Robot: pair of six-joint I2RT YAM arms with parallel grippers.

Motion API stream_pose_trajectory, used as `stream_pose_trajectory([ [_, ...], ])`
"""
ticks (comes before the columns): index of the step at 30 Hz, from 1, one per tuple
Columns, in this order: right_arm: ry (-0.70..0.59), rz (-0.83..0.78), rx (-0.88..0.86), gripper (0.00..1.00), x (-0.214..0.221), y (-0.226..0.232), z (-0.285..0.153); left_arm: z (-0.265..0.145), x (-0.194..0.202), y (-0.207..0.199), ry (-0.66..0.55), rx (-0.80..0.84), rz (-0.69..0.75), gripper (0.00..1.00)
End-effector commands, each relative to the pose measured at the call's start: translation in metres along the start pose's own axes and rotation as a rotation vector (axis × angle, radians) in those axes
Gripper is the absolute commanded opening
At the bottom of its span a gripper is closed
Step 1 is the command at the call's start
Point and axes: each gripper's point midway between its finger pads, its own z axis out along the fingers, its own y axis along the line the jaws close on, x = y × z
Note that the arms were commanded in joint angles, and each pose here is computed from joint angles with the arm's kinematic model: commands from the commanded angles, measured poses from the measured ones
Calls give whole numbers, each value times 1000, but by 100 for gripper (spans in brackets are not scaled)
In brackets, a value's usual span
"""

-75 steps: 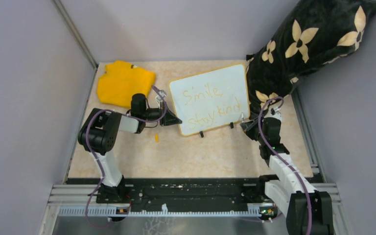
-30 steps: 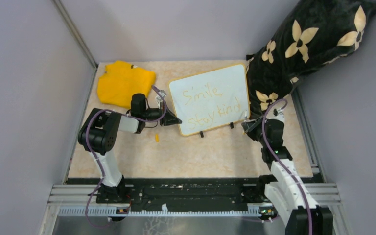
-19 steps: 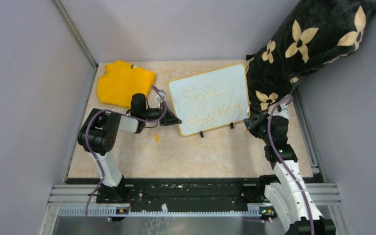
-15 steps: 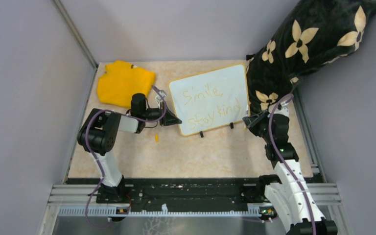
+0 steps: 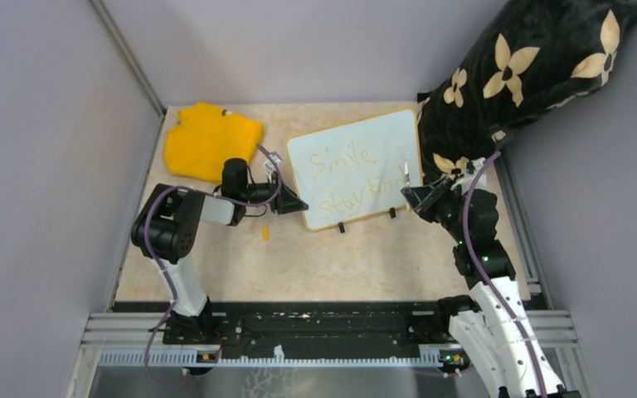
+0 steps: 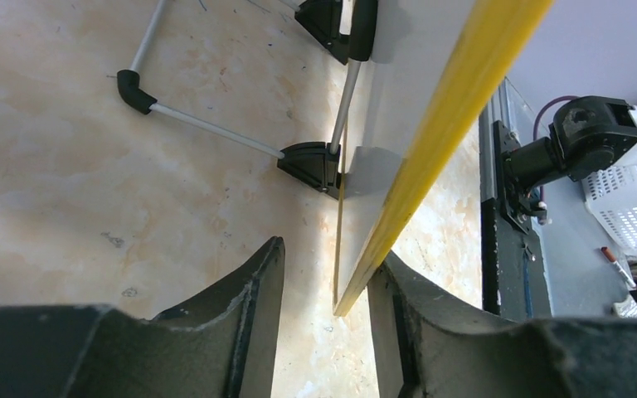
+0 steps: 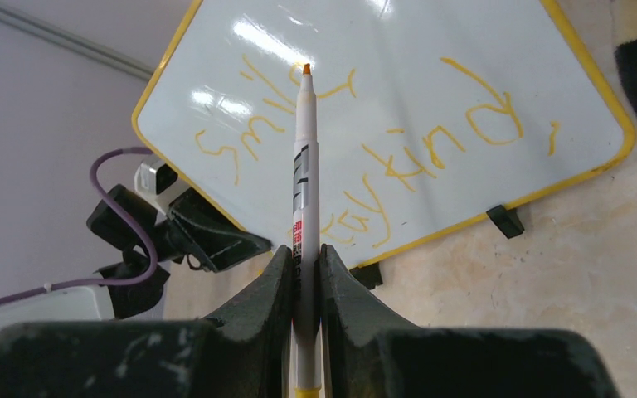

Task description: Write a sentence on the whiteboard

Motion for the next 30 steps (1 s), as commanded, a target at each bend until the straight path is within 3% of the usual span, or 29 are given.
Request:
stream_pose_trajectory([
  [1,0,-69,-121,0,-9,34,-12,-3,-9,4,-21,-57,0,50],
  [6,34,-98,-144,0,-2,39,-17,-5,-14,1,-24,-68,9,68],
  [12,60,-149,-203,0,1,55,-29,-11,-19,3,-16,-142,10,84],
  [14,63,-162,-218,0,2,59,-31,-14,-21,3,-15,-165,10,98],
  [22,56,-183,-276,0,1,72,-39,-32,-34,8,-32,-345,19,99],
  [30,31,-237,-400,0,-9,103,-48,-135,-74,22,-242,-1007,-175,99],
])
